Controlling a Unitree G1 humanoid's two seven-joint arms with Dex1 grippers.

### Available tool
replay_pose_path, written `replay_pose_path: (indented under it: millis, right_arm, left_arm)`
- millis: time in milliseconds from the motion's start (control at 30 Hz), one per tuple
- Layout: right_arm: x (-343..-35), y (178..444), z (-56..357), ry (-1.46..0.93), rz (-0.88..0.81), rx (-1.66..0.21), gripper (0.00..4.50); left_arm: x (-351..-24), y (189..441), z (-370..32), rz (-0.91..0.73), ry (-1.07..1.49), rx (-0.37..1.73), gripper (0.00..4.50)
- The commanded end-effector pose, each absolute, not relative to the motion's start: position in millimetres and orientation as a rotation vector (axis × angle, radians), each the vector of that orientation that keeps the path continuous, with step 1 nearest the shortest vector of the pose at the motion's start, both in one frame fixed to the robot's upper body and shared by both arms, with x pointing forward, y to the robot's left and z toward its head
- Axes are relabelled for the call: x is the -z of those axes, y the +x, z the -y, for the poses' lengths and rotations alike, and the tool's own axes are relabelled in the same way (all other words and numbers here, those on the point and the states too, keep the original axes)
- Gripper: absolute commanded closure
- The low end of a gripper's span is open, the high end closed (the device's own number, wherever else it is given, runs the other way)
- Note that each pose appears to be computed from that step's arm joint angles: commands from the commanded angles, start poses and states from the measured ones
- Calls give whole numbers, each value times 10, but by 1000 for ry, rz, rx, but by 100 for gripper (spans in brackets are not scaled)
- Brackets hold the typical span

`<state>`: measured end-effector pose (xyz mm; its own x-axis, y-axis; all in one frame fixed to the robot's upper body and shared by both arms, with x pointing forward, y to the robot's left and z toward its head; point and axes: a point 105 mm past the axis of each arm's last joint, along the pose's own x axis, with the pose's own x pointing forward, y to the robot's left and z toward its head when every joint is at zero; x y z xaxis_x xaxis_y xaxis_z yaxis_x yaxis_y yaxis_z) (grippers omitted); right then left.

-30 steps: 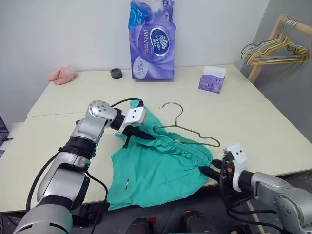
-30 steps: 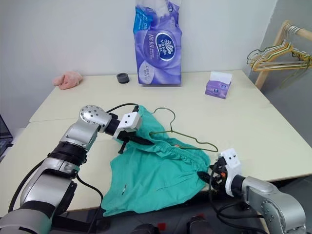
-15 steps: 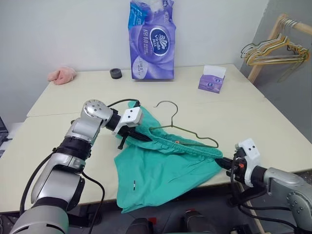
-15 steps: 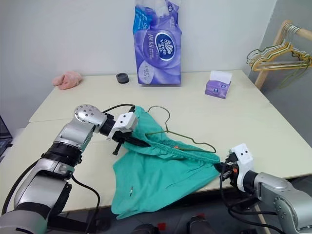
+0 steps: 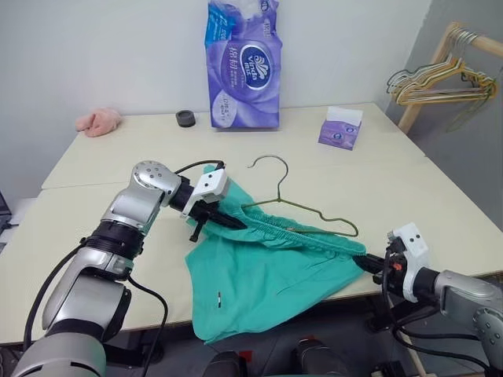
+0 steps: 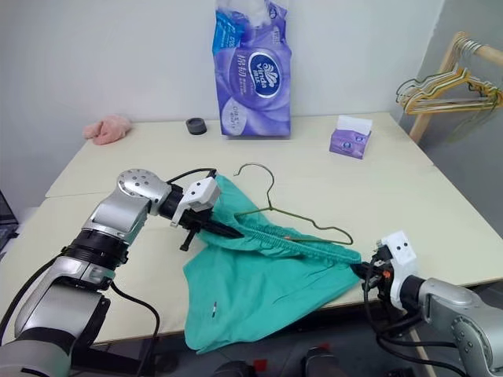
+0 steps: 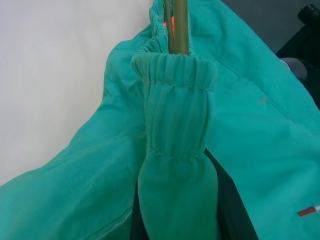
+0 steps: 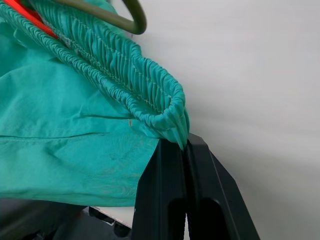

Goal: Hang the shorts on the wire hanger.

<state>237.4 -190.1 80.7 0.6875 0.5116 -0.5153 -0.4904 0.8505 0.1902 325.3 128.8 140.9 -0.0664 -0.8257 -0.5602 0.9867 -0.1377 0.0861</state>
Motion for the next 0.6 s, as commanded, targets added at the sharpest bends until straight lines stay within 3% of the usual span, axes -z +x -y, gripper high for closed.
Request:
replay_pose_path:
  millis: [33,367,600]
  right_arm:
    - [-834,2400,2114,7,-573,-469,446]
    - [-928,2444,2254,4,-543,-428,446]
    - [-1152,2439,2049,-73,-488,-534,446]
  left_arm:
    - [-1509,3226,-1352,-355,588,1622,450]
    - [-1388,3199,-1432,-412,664,1630,450]
    - [-1326,3303,-1455,-417,700,1581,450]
